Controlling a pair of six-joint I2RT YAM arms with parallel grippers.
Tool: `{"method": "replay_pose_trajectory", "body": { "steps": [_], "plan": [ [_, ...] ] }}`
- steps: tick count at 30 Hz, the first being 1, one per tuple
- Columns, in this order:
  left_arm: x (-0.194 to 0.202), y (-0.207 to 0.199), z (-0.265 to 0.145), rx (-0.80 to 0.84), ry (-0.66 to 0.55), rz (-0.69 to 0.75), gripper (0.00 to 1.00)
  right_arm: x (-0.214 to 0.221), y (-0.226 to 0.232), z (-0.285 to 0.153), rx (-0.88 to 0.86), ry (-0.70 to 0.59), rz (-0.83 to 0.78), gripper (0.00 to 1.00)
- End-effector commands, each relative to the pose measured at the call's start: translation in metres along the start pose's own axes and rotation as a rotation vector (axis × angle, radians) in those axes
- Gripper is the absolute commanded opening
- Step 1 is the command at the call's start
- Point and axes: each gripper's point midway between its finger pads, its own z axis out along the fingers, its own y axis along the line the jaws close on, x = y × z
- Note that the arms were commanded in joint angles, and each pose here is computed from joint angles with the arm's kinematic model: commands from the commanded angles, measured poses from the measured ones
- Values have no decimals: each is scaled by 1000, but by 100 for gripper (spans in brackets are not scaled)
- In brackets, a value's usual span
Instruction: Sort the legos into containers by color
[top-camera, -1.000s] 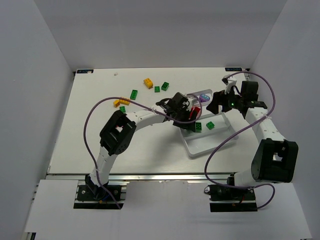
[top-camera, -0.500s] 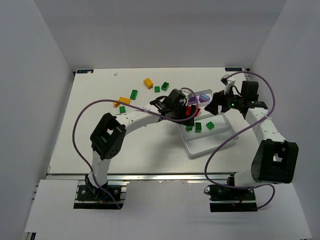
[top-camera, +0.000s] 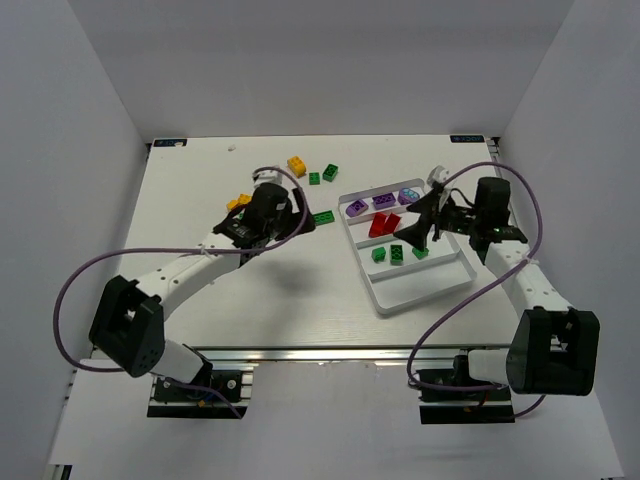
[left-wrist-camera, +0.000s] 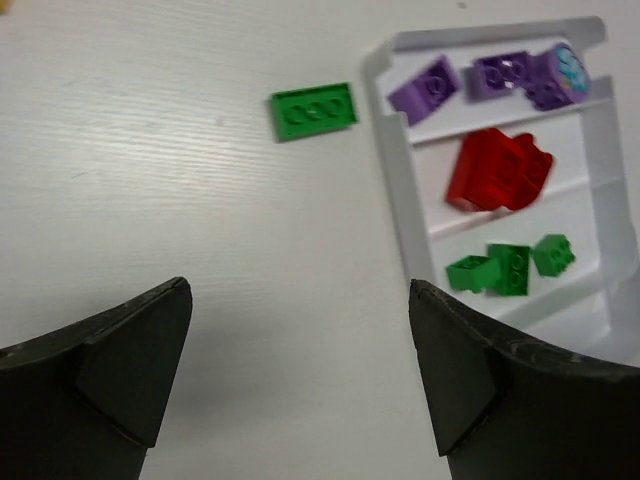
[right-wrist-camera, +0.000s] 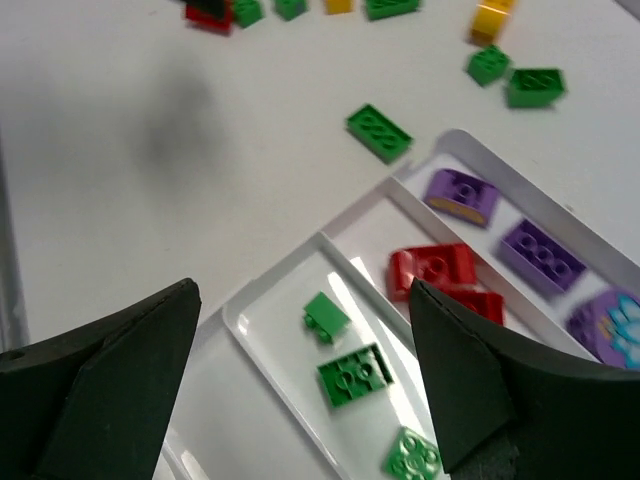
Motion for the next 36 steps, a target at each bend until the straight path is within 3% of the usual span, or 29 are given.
{"method": "replay_pose_trajectory", "body": {
  "steps": [1, 7, 15, 26, 36],
  "plan": [
    [-17, 37, -19, -124, -83, -85, 98, -1, 39, 16, -213, 5, -165, 89],
    [-25, 94, -42, -327, -102, -10, 97, 13, 66, 30, -300, 64, -201, 89],
    [-23, 145, -59, -475, -37, 155, 95, 17, 95, 51, -373, 80, -169, 79],
    [-32, 164, -49, -438, 67, 383, 96, 15, 110, 64, -425, 95, -167, 79],
    [-34, 192, -26, -410, 153, 456, 95, 22, 112, 65, -427, 117, -159, 80]
  ]
}}
